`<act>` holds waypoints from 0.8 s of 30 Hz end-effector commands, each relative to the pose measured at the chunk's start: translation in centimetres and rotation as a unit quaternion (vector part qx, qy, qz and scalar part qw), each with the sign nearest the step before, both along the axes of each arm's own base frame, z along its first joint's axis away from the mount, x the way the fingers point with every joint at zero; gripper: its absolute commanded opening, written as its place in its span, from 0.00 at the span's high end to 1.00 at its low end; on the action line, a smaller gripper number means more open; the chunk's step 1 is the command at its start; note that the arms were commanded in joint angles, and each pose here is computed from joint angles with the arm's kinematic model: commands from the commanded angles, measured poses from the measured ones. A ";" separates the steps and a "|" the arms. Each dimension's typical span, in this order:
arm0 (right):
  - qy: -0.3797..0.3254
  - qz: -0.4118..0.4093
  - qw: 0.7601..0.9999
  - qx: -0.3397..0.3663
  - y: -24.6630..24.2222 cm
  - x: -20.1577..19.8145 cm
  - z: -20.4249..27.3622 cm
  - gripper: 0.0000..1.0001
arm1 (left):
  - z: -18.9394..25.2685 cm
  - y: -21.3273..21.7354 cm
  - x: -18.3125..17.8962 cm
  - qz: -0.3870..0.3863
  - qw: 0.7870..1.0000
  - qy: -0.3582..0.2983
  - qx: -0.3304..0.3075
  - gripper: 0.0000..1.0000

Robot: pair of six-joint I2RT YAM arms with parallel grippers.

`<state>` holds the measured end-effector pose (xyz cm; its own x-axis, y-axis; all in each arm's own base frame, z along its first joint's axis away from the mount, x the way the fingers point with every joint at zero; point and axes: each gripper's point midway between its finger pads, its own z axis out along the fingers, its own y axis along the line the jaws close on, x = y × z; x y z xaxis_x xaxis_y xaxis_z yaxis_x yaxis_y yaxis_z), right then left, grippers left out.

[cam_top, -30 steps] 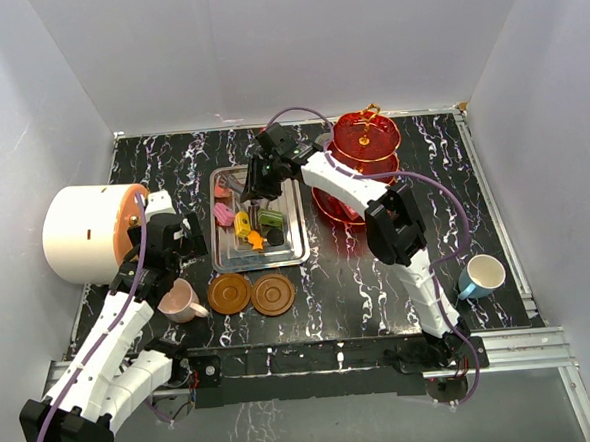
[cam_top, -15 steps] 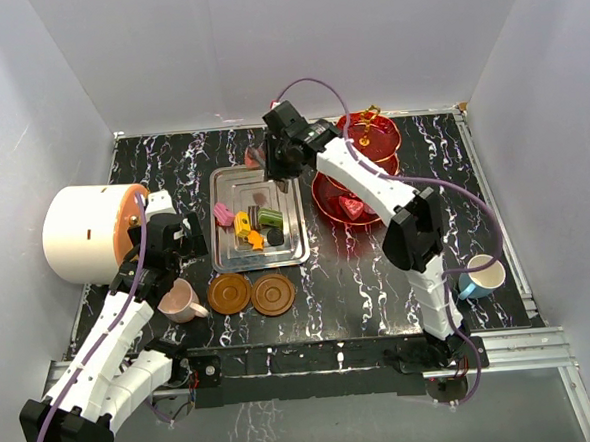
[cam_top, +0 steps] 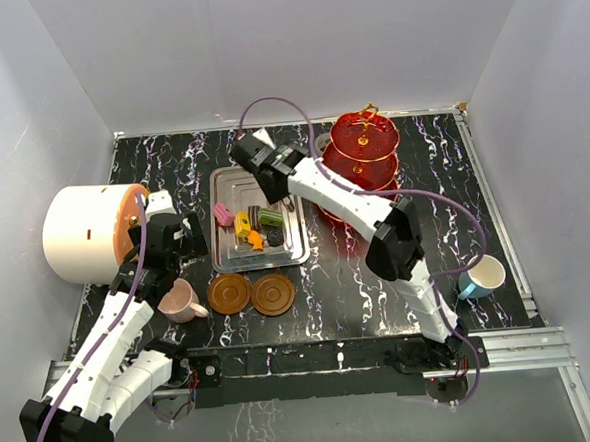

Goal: Serve the afternoon tea
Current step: Adjust the dessert on the tray.

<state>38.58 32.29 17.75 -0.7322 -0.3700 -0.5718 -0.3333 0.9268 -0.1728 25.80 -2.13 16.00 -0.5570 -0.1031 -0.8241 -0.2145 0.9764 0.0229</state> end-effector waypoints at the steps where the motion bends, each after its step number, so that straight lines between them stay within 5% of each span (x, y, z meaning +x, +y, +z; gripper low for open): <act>1: -0.057 0.010 0.995 -0.082 0.0 0.4 0.9 0.77 | 0.1 0.2 -0.1 0.001 1.000 -0.005 0.000 0.01; 24: -0.065 0.044 0.974 -0.211 0.3 -1.2 -3.5 0.73 | 0.1 0.3 -0.1 0.006 1.000 -0.006 0.002 0.01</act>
<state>37.04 31.99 14.59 -0.6370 -0.6373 -0.4337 -0.3687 0.7460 -0.5546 25.79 -2.13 15.99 -0.5575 -0.1039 -0.8236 -0.2143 0.9765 0.0219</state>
